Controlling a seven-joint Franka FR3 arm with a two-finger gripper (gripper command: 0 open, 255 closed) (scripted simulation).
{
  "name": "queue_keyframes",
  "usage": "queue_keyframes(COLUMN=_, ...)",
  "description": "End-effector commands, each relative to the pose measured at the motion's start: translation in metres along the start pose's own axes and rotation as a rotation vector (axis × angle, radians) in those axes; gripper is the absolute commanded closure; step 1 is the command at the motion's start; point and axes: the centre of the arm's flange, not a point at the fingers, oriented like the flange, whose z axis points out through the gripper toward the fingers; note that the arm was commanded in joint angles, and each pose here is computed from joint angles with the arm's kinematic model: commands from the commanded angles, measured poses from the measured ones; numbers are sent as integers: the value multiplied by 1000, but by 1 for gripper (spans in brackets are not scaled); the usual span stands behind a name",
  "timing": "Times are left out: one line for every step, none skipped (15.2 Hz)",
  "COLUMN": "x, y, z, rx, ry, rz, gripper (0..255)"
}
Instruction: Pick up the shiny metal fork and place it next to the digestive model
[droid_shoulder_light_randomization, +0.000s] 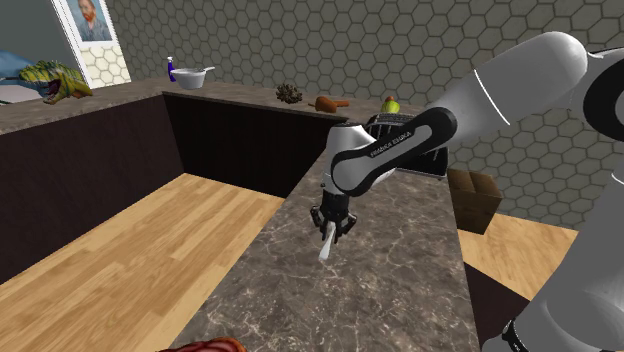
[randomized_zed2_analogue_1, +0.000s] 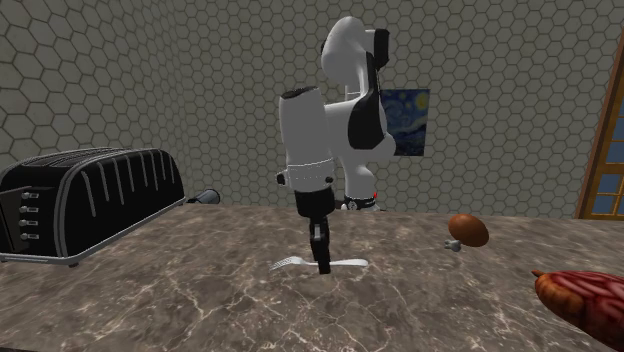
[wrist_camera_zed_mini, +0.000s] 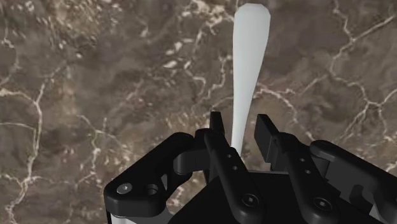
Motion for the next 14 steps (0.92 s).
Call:
queue_keyframes(x=-2, y=0, z=-8, rx=0, ry=0, rz=0, gripper=255)
queue_keyframes(x=-2, y=0, z=-13, rx=0, ry=0, rz=0, gripper=255)
queue_keyframes(x=-3, y=0, z=-18, rx=0, ry=0, rz=0, gripper=255)
queue_keyframes(x=-4, y=0, z=-24, rx=0, ry=0, rz=0, gripper=255)
queue_keyframes(x=-5, y=0, z=-29, rx=0, ry=0, rz=0, gripper=255)
queue_keyframes(x=-5, y=0, z=-34, rx=0, ry=0, rz=0, gripper=255)
queue_keyframes(x=-6, y=0, z=-39, rx=0, ry=0, rz=0, gripper=255)
queue_keyframes(x=-7, y=0, z=-44, rx=0, ry=0, rz=0, gripper=255)
queue_keyframes(x=-8, y=0, z=-50, rx=0, ry=0, rz=0, gripper=255)
queue_keyframes(x=-9, y=0, z=-55, rx=0, ry=0, rz=0, gripper=255)
queue_keyframes(x=-9, y=-1, z=-60, rx=0, ry=0, rz=0, gripper=255)
queue_keyframes(x=-10, y=-1, z=-65, rx=0, ry=0, rz=0, gripper=255)
queue_keyframes(x=-11, y=-1, z=-71, rx=0, ry=0, rz=0, gripper=255)
queue_keyframes(x=-12, y=-1, z=-76, rx=0, ry=0, rz=0, gripper=255)
